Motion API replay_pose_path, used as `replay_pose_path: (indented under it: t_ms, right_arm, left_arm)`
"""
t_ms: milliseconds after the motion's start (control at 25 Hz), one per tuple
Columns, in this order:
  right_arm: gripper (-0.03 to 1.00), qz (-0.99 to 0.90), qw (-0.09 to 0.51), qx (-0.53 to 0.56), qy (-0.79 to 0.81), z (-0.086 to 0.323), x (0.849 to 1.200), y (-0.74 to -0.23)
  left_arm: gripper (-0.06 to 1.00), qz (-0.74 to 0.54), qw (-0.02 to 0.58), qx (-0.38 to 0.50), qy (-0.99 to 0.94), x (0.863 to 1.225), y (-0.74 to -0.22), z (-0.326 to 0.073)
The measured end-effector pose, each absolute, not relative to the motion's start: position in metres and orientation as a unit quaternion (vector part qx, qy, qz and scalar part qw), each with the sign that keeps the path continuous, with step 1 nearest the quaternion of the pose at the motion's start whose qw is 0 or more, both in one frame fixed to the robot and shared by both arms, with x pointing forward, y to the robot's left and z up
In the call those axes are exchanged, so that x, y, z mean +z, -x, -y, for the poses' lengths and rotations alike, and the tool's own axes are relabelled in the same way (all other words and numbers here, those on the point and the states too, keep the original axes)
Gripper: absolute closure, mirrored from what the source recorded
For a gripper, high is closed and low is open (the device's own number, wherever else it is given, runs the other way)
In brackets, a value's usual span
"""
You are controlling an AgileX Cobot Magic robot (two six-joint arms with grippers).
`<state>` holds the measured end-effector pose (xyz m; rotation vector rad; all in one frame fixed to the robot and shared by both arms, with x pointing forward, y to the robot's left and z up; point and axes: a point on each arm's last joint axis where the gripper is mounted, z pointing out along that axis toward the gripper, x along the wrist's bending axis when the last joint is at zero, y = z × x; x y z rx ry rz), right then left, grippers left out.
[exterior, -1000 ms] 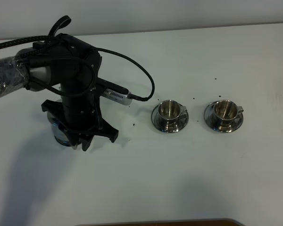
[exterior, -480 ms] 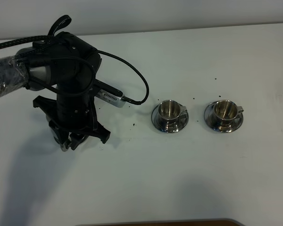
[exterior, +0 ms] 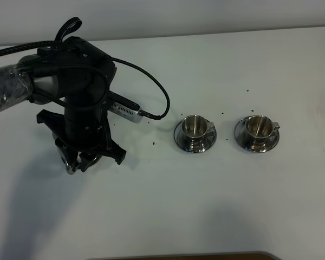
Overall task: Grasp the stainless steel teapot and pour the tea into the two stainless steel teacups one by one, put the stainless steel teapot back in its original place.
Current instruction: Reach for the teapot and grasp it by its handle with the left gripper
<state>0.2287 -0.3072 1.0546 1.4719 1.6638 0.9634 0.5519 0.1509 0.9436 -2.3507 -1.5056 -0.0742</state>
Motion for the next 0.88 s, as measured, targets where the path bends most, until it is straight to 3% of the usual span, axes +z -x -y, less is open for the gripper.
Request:
replay_pose_path:
  t_ms: [200,560,880]
  right_arm:
    - [0.58,-0.643,0.353,0.372,-0.569,0.307,1.055,-0.229]
    - [0.58,-0.643,0.352,0.372,-0.569,0.307,1.055,-0.229]
    - [0.58,-0.643,0.352,0.372,-0.569,0.307,1.055,-0.229]
  left_arm:
    - [0.62,0.544,0.15,0.01,0.826,0.947,-0.547,-0.145]
    - [0.62,0.562,0.089,-0.002,0.822,0.992,-0.527,-0.152]
    - [0.62,0.602,0.096,-0.011,0.792,1.003,-0.487,-0.175]
